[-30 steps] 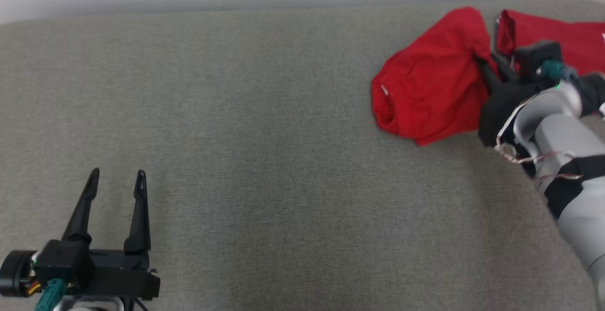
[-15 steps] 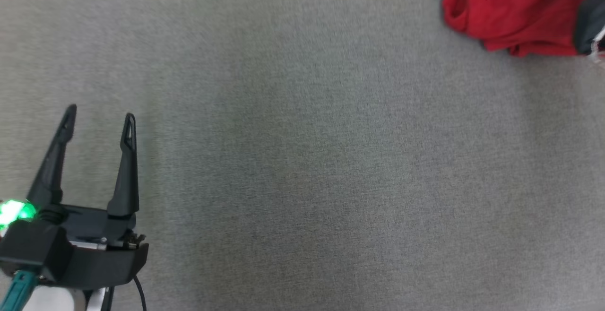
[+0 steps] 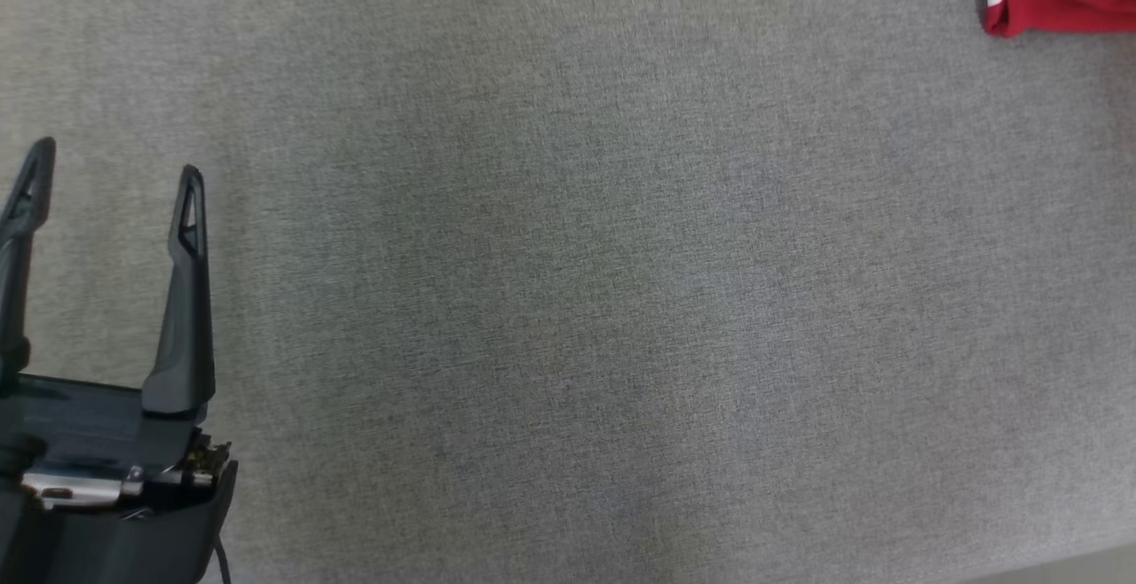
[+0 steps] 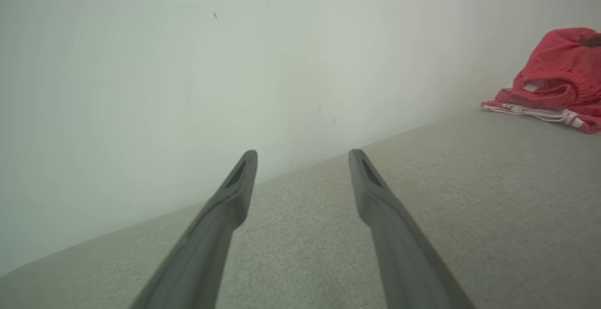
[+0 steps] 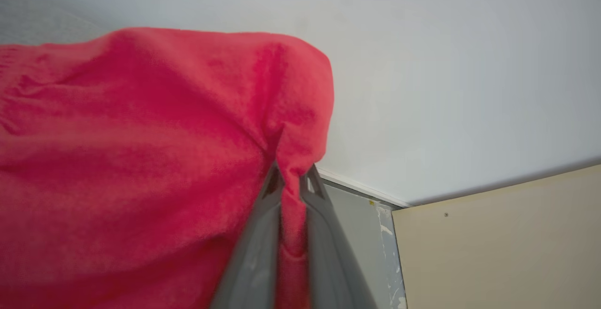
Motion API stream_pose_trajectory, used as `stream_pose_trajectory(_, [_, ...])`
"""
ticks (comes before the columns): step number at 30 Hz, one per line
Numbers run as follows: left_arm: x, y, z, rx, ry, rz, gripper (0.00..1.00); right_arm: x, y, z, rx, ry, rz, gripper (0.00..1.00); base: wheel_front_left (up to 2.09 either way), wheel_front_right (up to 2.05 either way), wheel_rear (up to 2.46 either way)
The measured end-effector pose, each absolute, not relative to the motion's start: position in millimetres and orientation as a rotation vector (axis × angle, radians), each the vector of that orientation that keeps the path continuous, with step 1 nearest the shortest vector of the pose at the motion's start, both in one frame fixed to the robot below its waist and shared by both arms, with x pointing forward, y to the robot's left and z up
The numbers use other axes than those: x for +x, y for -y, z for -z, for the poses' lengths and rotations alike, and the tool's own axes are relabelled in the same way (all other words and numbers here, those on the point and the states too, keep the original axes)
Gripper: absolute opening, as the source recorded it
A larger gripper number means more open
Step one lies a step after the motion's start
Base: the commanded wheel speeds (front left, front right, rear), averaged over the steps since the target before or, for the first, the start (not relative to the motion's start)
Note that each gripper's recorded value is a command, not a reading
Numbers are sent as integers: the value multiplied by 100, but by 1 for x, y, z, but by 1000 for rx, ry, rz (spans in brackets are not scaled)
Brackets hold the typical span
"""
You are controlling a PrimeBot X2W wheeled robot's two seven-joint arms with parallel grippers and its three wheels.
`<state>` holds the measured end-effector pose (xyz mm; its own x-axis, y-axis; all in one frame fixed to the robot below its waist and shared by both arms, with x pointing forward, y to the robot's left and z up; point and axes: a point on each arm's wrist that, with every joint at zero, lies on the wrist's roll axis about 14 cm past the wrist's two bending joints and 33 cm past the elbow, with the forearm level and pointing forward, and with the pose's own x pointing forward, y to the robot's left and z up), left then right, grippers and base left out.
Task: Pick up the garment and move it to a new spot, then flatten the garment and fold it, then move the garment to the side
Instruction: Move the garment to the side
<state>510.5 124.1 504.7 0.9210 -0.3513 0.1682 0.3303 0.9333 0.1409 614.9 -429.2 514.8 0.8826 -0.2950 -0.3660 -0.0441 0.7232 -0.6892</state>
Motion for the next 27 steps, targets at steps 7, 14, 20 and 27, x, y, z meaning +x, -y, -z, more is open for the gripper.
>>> stream_pose_trajectory(7, [516, -123, -499, 118, 186, 353, 100, 614, 443, -510, -830, -532, 159, 0, 0, 0, 0])
stream_pose_trajectory(14, [520, -122, -492, 124, 174, 357, 100, 615, 443, -507, -846, -531, 156, 100, 0, 0, 0])
stream_pose_trajectory(20, [520, -122, -488, 121, 164, 351, 100, 622, 437, -522, -853, -473, 160, 100, 0, 0, 0])
stream_pose_trajectory(27, [508, -136, -480, 68, 115, 280, 100, 625, 407, -576, -720, -210, 152, 100, 0, 0, 0])
